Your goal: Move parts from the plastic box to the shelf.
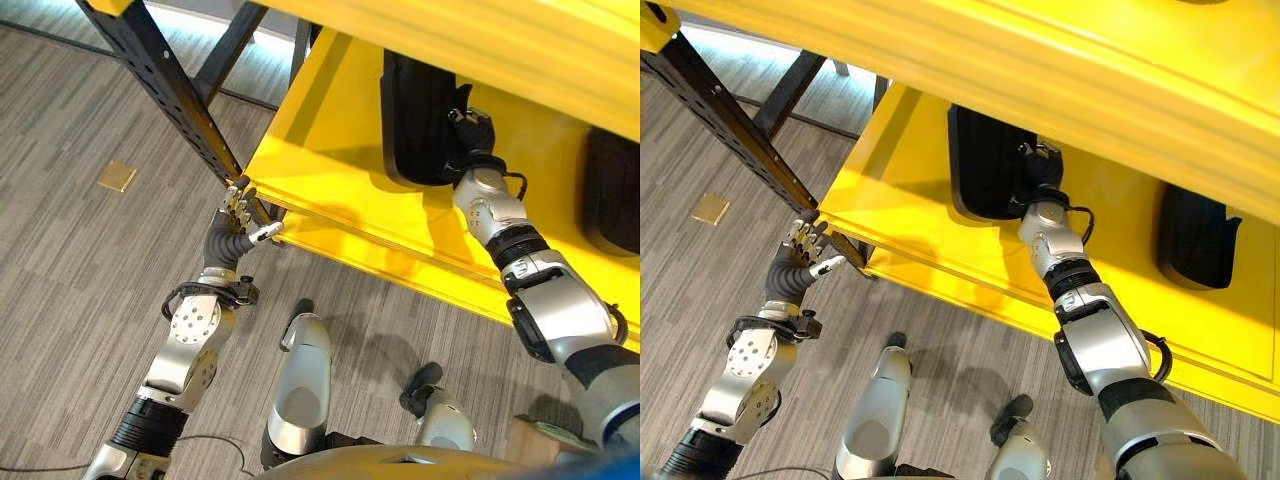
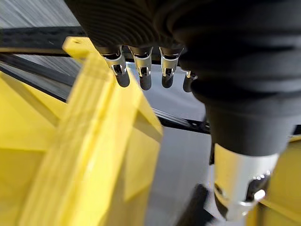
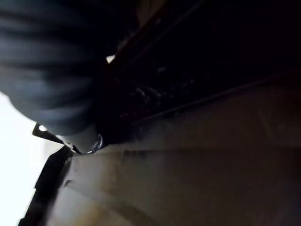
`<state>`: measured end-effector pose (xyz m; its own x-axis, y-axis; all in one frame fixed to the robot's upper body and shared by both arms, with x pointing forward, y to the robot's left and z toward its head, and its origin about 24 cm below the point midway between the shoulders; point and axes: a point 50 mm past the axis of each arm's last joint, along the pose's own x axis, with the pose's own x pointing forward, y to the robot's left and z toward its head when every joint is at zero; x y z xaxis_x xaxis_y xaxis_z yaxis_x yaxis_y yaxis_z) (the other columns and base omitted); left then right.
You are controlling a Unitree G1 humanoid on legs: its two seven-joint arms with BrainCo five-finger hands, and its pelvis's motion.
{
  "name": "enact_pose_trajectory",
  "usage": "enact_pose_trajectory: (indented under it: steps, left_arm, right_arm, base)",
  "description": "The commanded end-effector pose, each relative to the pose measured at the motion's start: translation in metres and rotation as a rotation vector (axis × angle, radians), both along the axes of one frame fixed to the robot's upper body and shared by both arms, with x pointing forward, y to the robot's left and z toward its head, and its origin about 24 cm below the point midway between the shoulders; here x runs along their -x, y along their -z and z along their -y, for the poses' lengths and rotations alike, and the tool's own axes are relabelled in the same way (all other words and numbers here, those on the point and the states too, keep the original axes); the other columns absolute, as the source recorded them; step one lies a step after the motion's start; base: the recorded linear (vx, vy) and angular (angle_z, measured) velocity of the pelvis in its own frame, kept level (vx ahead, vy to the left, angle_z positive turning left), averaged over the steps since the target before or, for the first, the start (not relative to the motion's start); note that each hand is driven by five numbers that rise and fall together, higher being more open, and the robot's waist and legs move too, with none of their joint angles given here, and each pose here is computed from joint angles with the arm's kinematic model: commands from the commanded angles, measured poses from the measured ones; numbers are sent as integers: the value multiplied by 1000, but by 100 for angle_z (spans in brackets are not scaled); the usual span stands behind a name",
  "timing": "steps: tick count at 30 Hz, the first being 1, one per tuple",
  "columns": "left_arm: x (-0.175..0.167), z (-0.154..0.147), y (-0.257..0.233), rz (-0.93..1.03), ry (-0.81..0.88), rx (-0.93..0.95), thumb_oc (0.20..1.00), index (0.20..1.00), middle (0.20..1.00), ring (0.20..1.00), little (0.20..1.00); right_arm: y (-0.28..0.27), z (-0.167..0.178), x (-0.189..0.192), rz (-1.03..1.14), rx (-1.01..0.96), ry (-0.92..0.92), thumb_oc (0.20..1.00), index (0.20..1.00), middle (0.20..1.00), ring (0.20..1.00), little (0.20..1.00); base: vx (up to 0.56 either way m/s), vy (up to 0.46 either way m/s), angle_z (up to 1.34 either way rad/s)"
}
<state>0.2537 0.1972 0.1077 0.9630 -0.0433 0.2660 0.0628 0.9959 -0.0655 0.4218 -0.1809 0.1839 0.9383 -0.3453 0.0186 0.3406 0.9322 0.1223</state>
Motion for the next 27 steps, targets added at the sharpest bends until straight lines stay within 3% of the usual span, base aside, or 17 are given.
enact_pose_trajectory:
  steps: [1, 14, 27]
  left_arm:
    - [8, 0, -19, 110, 22, 2, 1000, 1000, 1000, 1000, 1000]
    - [8, -1, -11, 79, 6, -10, 1000, 1000, 1000, 1000, 1000]
    - [4, 0, -13, 96, -7, -8, 1000, 1000, 1000, 1000, 1000]
  right_arm:
    - [-34, 2, 0, 140, 20, -1, 200, 200, 200, 200, 200]
    - [-16, 41, 2, -24, 193, 124, 200, 200, 200, 200, 200]
    - [-10, 75, 11, -77, 167, 256, 200, 200, 200, 200, 200]
  base:
    - [-61, 17, -14]
    - [-24, 3, 1]
    - [10, -9, 1]
